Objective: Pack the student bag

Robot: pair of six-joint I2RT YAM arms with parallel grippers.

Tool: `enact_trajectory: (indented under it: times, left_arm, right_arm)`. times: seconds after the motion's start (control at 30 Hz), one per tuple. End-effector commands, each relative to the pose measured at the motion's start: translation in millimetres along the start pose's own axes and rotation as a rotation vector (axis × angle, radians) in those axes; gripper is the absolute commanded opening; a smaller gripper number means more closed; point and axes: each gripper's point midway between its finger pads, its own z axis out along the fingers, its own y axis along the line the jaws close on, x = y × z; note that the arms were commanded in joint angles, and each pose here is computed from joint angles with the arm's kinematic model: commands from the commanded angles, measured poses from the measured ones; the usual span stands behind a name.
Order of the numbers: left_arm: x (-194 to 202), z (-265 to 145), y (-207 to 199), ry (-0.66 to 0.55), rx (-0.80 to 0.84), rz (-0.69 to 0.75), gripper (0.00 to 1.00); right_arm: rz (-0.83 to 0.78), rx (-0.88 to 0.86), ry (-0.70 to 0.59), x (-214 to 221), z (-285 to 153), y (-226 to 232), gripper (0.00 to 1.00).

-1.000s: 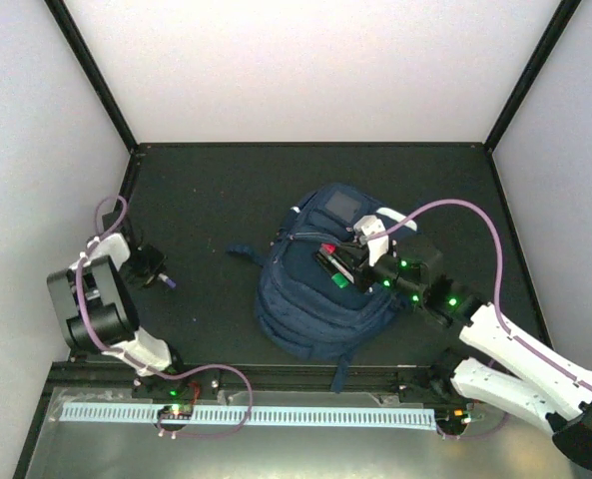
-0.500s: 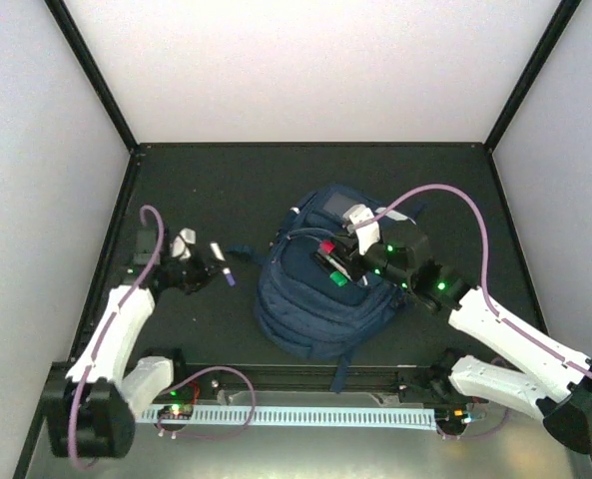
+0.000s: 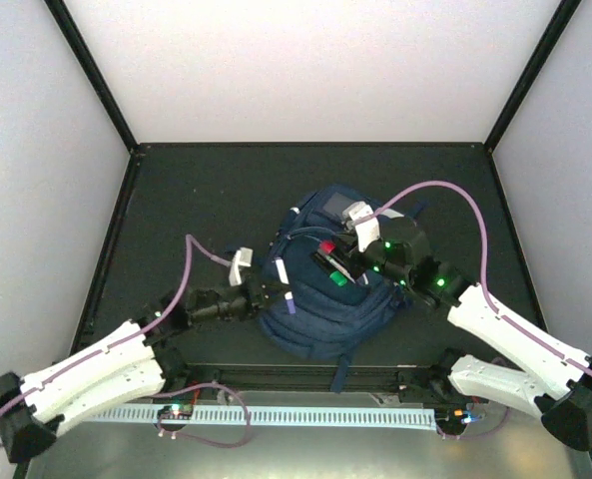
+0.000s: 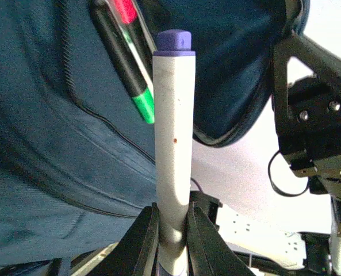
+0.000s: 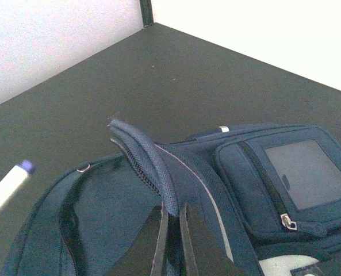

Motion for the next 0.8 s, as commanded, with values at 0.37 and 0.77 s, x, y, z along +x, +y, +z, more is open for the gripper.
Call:
enact_trajectory:
  times: [0.37, 0.77]
  left_arm:
    - [-5, 79, -58, -0.140, 0.104, -0.035, 0.07]
    - [-37, 123, -36, -0.271, -0.057, -0.260, 0.23]
  right_arm:
    - [-0.004, 0.056, -0.123, -43, -25, -8, 0.02]
    - [-0.014, 0.061, -0.131, -39, -31, -9, 0.02]
